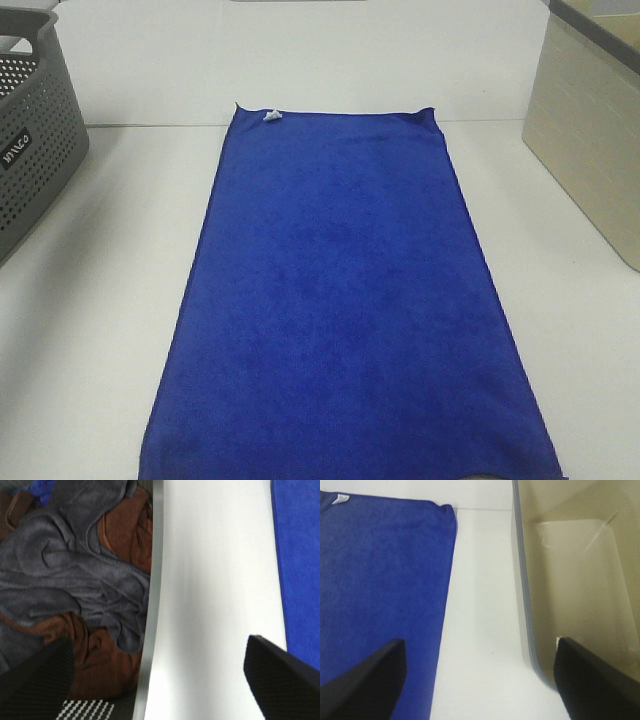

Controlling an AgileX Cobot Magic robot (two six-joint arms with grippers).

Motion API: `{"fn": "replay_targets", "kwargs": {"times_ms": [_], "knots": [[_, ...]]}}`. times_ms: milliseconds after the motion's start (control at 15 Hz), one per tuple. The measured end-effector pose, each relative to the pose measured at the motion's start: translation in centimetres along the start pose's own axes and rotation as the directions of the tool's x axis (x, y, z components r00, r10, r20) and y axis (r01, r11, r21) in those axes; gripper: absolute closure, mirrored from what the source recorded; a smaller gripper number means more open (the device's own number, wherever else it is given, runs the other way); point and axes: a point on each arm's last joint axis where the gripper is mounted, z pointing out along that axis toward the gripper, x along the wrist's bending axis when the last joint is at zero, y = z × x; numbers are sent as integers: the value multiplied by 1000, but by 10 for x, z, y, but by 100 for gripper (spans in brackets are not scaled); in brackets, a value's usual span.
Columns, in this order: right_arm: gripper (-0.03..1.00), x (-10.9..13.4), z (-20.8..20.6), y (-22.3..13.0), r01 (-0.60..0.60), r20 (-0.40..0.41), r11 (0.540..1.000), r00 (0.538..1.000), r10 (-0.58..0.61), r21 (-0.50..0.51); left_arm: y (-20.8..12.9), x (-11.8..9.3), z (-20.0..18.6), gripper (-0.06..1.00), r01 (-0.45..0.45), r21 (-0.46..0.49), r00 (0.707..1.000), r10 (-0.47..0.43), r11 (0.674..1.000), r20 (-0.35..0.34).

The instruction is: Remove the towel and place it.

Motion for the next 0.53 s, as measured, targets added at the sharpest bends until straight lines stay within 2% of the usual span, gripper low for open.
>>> {"fn": "replay_targets", "kwargs": {"times_ms": [133,333,400,467,533], "knots": [[18,6,-41,-44,12,26,1000,1000,-11,-13,-41,-6,-43,8,-6,-16,1000,5,1000,-9],[18,9,-78,-109,36,83,999,996,-33,-33,-107,-13,-100,8,-18,-167,999,11,986,-39],[18,11,-88,-131,38,85,998,996,-34,-48,-129,-15,-114,8,-24,-216,998,12,976,-60],[18,16,-102,-175,43,86,996,996,-35,-82,-173,-16,-125,8,-44,-268,995,17,963,-101],[18,18,-106,-196,43,83,994,996,-35,-97,-192,-16,-127,8,-59,-289,992,23,956,-127]]}}
